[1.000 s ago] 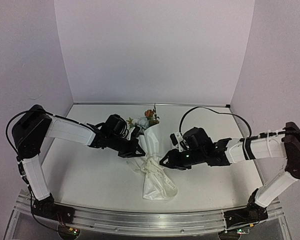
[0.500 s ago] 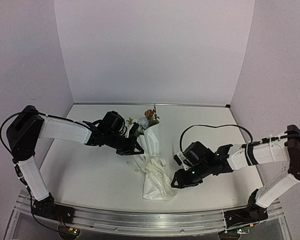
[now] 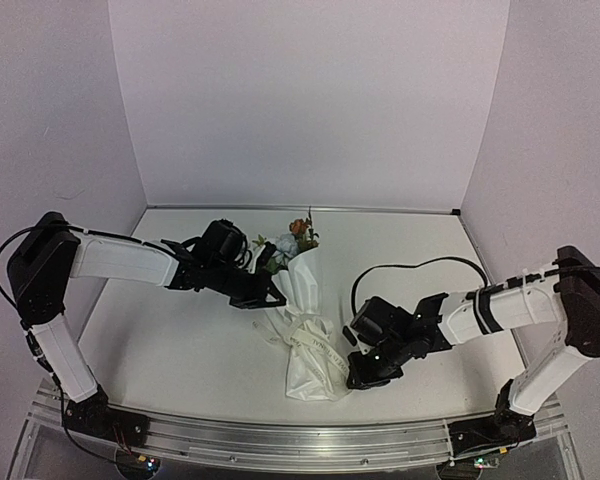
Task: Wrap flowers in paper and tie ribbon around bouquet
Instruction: Cross the half-tied ribbon at the center of the board, then tie the half-tied ribbon at the center of the board.
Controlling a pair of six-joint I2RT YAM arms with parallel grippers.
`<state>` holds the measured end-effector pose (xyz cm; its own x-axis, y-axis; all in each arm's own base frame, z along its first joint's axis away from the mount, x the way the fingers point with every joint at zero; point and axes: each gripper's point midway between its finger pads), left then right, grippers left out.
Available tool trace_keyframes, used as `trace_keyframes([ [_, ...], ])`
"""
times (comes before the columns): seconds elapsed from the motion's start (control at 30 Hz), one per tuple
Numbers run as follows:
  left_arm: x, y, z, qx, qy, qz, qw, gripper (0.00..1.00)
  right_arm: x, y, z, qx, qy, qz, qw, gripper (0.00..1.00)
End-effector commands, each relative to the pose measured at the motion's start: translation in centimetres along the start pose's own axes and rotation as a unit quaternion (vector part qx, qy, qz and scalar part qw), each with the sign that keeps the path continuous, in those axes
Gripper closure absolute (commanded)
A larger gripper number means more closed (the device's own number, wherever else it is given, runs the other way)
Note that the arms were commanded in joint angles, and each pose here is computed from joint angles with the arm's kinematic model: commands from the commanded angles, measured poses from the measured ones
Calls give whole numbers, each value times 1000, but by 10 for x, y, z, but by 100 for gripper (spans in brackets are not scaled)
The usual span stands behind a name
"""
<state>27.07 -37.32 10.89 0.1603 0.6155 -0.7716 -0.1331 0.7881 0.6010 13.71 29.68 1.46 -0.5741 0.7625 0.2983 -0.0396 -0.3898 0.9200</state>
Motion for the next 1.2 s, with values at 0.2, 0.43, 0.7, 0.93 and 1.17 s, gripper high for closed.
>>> trace_keyframes([
  [0.2,-9,14,-2,0,-31,-7,999,100,6,62,39,-21,7,-55,998,100],
  [0.43,0,15,-9,4,-29,1,1000,100,-19,79,69,-38,-50,-63,996,100],
  [0.7,8,17,-16,4,-27,5,1000,100,-15,89,117,-57,-114,-18,992,100],
  [0.93,13,19,-21,1,-25,6,1000,100,-56,89,126,-65,-115,-101,986,100],
  [1.17,23,20,-29,4,-16,12,1000,100,-101,80,137,-101,-169,-154,968,100],
])
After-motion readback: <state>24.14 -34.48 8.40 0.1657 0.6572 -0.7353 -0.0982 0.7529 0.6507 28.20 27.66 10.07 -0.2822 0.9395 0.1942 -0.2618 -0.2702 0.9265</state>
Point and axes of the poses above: each gripper's point midway between its finger pads, its own y axis back along the fingers, its own x axis along the line the jaws close on, z = x × y, and after that the axes turned 15 degrees about y, right-handed
